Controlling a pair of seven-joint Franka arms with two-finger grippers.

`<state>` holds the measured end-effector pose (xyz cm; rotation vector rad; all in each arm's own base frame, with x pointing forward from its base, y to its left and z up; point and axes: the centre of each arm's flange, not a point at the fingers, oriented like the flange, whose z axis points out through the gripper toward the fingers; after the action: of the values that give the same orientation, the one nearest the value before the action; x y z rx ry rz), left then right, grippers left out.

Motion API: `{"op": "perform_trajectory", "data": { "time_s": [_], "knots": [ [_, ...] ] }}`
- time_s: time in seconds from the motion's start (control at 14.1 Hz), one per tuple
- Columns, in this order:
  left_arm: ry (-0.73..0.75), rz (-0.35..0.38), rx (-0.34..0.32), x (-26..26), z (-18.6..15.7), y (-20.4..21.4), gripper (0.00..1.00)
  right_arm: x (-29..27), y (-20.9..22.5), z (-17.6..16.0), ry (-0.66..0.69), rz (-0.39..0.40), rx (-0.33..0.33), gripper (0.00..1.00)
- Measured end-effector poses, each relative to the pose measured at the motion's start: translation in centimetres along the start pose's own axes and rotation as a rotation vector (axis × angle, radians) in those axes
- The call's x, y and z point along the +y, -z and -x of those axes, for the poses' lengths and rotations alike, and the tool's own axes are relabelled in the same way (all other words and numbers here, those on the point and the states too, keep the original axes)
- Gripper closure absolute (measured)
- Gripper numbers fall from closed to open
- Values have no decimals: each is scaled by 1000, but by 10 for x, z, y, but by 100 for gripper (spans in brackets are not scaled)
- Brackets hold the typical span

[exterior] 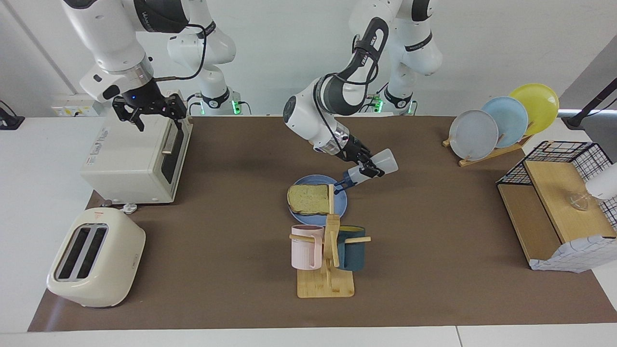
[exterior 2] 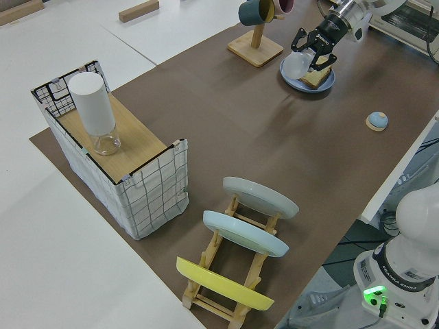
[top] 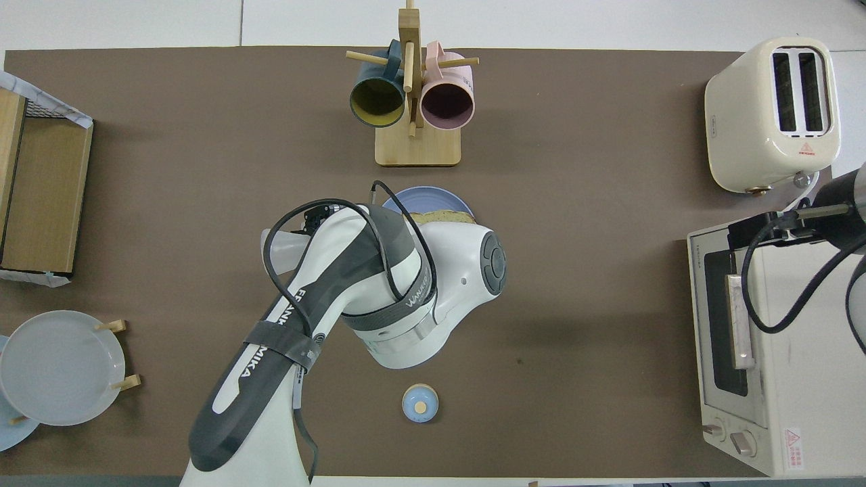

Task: Put bread on plate and add seasoning

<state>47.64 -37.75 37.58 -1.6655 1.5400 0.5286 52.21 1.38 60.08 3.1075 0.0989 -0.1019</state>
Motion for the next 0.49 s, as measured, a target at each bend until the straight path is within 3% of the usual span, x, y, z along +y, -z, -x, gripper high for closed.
{"op": "perform_trajectory", "data": {
  "time_s": [0.49],
  "knots": [
    [-3,-61,-57,-1,4,6,53,4,-13,-8,-6,-3,-26,0]
  ]
}}
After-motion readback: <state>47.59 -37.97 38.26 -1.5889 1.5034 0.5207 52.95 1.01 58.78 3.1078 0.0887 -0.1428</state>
